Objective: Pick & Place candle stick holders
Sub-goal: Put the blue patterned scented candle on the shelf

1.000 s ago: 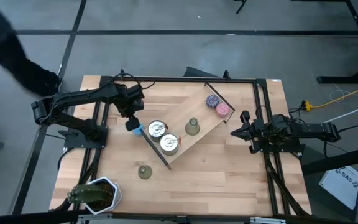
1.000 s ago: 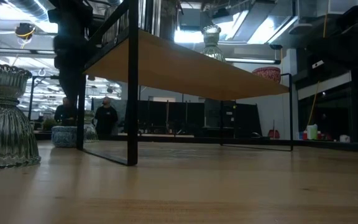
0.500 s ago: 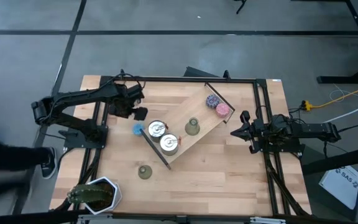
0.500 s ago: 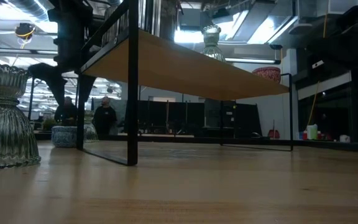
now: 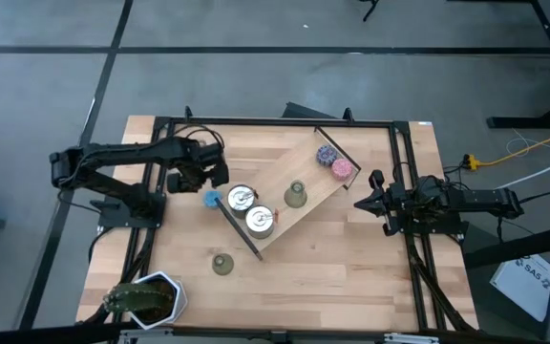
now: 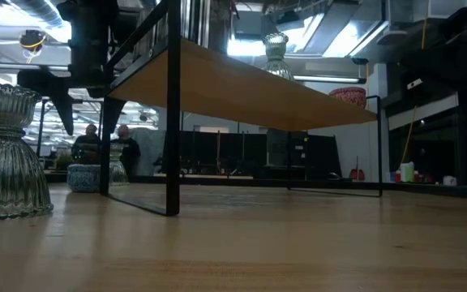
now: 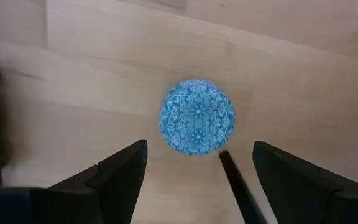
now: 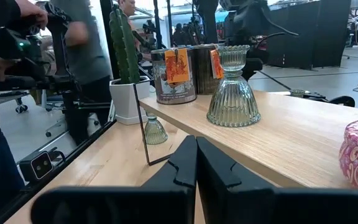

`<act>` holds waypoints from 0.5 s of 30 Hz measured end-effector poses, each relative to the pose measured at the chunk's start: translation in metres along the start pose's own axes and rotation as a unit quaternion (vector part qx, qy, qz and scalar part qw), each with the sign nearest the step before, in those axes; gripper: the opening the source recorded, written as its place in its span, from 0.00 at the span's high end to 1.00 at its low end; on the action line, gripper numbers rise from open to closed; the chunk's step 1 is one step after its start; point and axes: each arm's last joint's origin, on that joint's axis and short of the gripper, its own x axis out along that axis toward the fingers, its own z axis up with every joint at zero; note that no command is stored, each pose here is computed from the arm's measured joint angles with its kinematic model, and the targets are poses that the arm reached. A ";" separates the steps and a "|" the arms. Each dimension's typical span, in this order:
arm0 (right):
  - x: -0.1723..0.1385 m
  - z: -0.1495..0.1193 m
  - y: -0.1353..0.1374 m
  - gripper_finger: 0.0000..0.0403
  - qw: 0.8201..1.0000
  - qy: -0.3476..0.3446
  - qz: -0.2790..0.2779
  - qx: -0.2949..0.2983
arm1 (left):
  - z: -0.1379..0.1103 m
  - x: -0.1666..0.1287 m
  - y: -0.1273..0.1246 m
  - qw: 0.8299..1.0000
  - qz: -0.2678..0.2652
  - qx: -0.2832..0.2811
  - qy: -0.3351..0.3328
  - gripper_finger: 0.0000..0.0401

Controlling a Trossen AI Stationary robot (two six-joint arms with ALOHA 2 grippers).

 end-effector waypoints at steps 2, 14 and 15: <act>0.000 0.000 0.000 0.98 1.000 0.000 0.000 0.000 | -0.004 0.000 0.000 1.000 0.001 -0.018 -0.014 0.25; 0.000 0.000 0.000 0.98 1.000 0.000 0.000 0.000 | -0.010 0.006 -0.003 0.992 0.016 -0.124 -0.010 0.05; 0.000 0.000 0.000 0.98 1.000 0.000 0.000 0.000 | -0.011 0.008 -0.004 0.992 0.021 -0.128 -0.006 0.04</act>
